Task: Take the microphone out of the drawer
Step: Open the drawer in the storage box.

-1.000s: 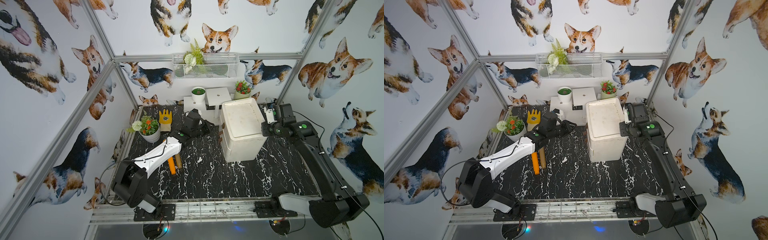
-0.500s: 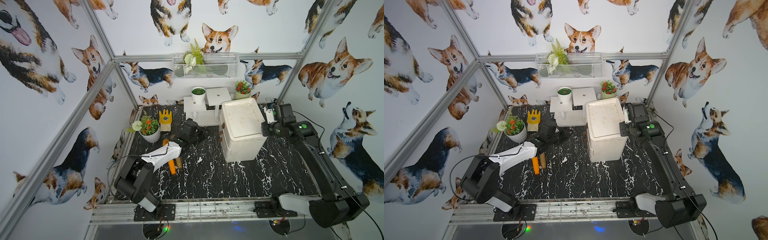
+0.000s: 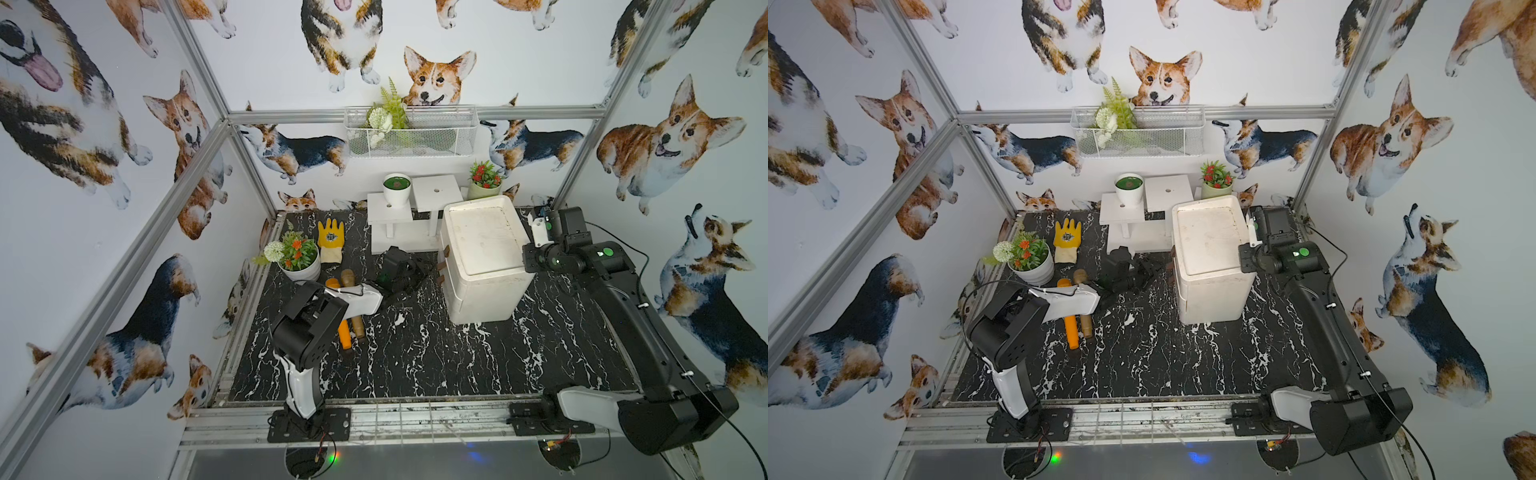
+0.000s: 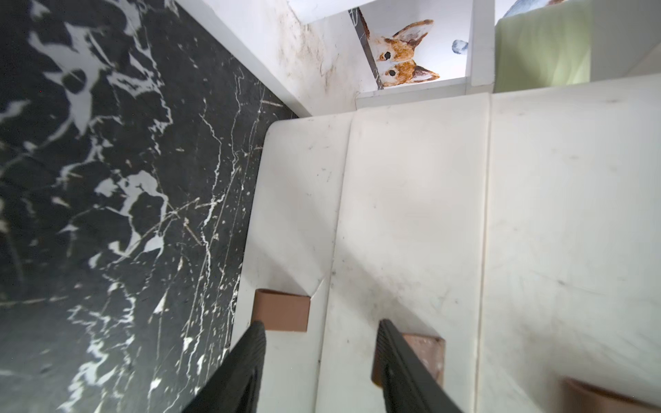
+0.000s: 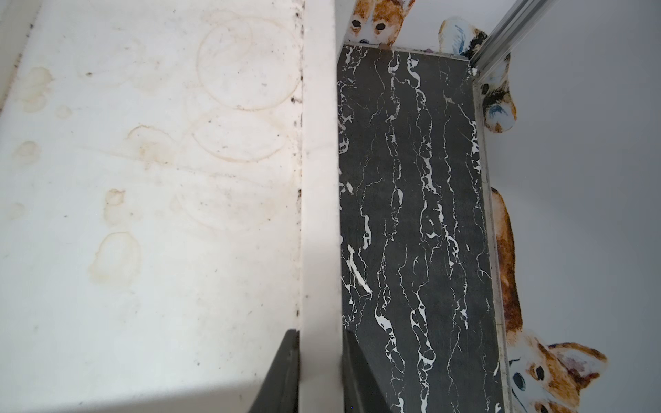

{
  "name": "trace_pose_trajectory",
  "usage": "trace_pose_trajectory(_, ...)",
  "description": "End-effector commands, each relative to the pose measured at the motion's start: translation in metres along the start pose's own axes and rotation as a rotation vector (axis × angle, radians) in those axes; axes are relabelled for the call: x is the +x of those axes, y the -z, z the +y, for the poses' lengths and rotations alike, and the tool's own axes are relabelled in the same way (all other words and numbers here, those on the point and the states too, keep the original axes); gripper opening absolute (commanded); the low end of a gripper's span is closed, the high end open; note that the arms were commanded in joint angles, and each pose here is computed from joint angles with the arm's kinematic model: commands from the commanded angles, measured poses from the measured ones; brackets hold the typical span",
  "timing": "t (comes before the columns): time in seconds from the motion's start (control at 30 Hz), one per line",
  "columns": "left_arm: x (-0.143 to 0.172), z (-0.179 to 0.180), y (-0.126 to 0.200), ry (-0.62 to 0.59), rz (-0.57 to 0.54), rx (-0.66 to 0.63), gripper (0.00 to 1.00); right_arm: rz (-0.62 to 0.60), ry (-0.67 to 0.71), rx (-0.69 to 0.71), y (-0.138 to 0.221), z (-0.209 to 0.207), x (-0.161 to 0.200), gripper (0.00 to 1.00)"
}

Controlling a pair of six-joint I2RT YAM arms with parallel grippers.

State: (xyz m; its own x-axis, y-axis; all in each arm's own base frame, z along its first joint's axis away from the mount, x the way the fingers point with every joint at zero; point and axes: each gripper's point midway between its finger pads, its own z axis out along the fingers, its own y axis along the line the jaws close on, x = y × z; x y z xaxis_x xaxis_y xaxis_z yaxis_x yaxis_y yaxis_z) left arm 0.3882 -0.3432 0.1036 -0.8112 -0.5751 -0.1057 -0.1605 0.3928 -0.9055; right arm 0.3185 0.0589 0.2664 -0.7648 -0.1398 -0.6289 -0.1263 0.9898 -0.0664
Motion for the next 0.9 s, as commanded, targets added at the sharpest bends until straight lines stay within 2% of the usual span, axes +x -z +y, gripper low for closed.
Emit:
trace_pose_trajectory(0.0, -0.004, -0.021, -0.004, 0.058, -0.031, 0.122, 0.54, 0.141, 0.047, -0.106, -0.007, 0.021, 0.033, 0.2)
trace_pose_trajectory(0.33, -0.011, -0.019, -0.002, 0.16, -0.099, 0.222, 0.53, 0.139, 0.048, -0.106, -0.007, 0.021, 0.033, 0.2)
trace_pose_trajectory(0.47, -0.009, -0.025, -0.008, 0.204, -0.095, 0.282, 0.53, 0.14, 0.05, -0.105, -0.007, 0.021, 0.034, 0.2)
trace_pose_trajectory(0.87, -0.003, -0.04, -0.007, 0.202, -0.087, 0.333, 0.52, 0.146, 0.055, -0.098, -0.009, 0.021, 0.035, 0.2)
